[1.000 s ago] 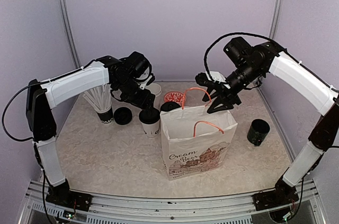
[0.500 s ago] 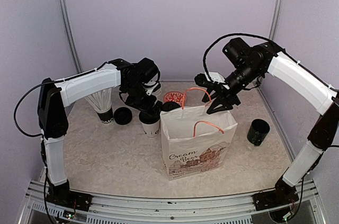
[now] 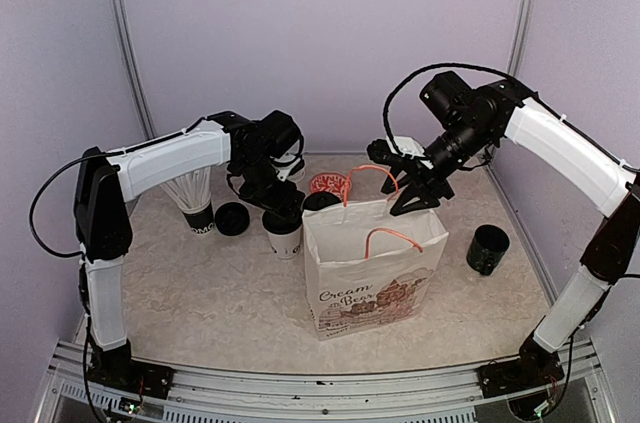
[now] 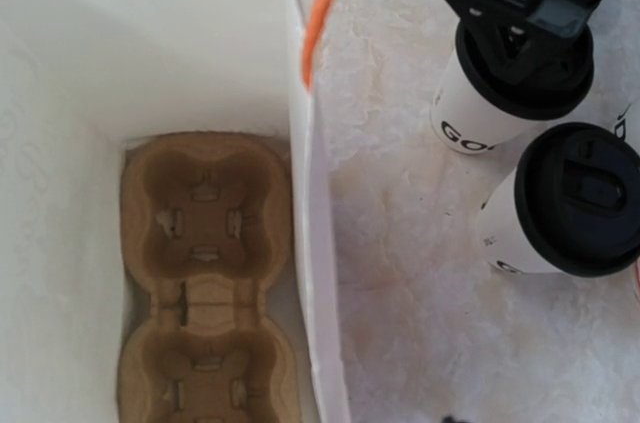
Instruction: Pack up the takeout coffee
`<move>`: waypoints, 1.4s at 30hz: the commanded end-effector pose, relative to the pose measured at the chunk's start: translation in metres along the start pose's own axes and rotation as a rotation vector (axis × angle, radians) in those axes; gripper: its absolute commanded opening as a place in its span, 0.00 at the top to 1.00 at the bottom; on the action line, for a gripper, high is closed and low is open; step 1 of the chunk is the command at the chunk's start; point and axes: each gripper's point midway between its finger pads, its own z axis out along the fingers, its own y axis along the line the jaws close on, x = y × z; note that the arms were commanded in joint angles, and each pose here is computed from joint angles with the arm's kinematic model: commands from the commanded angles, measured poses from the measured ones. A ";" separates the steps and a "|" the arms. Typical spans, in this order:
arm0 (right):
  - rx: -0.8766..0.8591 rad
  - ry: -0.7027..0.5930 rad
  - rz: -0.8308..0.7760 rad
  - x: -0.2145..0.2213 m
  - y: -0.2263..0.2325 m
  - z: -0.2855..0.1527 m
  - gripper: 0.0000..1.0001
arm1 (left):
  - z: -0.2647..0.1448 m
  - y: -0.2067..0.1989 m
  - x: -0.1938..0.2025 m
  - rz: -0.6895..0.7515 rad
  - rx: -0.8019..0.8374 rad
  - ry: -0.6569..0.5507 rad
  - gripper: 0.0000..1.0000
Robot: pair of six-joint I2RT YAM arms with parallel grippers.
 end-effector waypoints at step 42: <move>-0.015 0.025 0.025 0.005 0.002 0.006 0.50 | -0.038 -0.007 0.037 -0.009 0.052 0.030 0.28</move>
